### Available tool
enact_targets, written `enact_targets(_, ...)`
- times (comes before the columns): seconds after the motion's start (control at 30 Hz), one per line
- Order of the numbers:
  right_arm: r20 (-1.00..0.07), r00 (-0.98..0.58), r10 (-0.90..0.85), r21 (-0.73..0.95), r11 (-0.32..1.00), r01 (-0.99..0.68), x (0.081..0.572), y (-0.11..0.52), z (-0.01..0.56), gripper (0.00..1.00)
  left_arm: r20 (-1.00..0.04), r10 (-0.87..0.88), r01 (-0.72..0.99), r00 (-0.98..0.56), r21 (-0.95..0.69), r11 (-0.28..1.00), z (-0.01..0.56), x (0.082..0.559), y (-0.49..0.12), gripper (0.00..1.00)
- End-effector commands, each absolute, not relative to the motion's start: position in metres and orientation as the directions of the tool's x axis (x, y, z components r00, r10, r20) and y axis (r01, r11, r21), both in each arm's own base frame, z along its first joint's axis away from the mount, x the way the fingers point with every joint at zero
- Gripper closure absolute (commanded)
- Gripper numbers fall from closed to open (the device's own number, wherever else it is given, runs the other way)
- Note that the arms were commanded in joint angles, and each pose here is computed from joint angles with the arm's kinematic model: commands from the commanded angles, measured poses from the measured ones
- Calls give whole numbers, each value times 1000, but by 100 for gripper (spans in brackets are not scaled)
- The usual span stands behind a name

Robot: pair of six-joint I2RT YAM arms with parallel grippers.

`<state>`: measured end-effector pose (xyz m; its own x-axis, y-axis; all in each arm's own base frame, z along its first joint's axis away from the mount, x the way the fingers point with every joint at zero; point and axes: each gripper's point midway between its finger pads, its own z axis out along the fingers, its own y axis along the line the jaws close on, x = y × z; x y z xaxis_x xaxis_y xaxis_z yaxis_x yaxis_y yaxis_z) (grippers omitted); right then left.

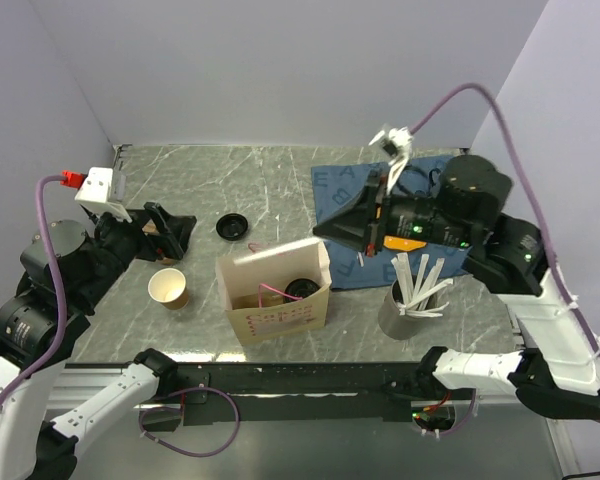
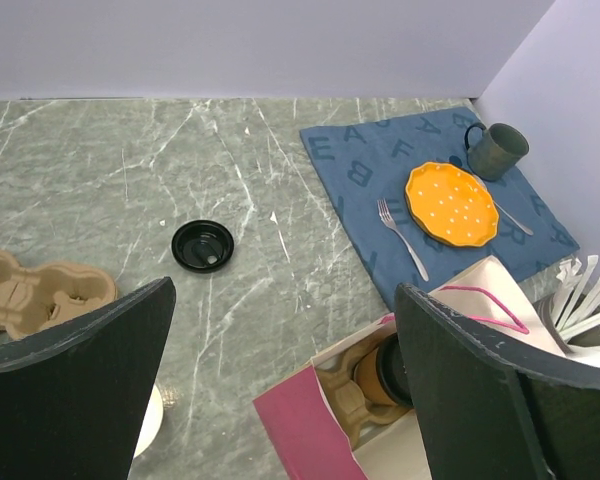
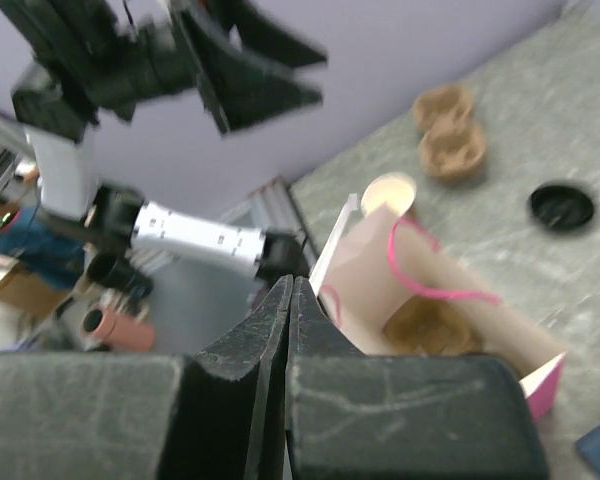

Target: Pack the takeout coffee

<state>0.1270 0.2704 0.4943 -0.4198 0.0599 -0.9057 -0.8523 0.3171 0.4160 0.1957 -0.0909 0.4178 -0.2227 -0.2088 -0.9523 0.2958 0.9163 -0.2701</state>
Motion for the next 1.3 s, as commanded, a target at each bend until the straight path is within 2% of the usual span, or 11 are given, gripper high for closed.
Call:
enact_targets(0.0,-873,-488,28,480,232,-846,111,280,475,100,-951,-233,283,-204,-286,916,423,194,-87,3)
enact_targets(0.3,-850,-523,66,517,297,-803,135,294,427,100,-949,-216,283,-228,-277,918,416,191,-87,3)
enact_targets(0.37,-818,-573,46,559,295,-775,135,299,410,94,-952,-209,277,-225,-268,923,414,190,-85,3)
enact_targets(0.43,-798,-601,35,579,322,-749,137,299,399,74,-953,-204,275,-222,-262,925,414,190,-83,3)
enact_targets(0.5,-806,-591,42,557,392,-732,145,291,397,61,-954,-200,274,-222,-258,927,414,190,-83,3)
enact_targets(0.53,-794,-607,19,552,442,-708,145,283,389,49,-954,-200,273,-223,-258,927,415,191,-84,3)
enact_targets(0.8,-863,-506,16,360,722,-591,172,218,422,16,-951,-219,287,-220,-277,917,422,191,-87,3)
enact_targets(0.83,-874,-485,30,347,737,-580,173,210,435,0,-950,-224,292,-216,-282,914,425,190,-88,3)
enact_targets(0.93,-871,-490,-6,310,769,-559,172,199,435,0,-945,-249,339,-210,-309,888,432,185,-96,3)
enact_targets(1.17,-810,-557,183,453,798,-398,169,183,440,0,-880,-427,498,-209,-472,728,471,154,-120,3)
enact_targets(1.27,-764,-607,219,487,813,-320,172,184,422,0,-843,-481,493,-241,-534,687,464,150,-122,3)
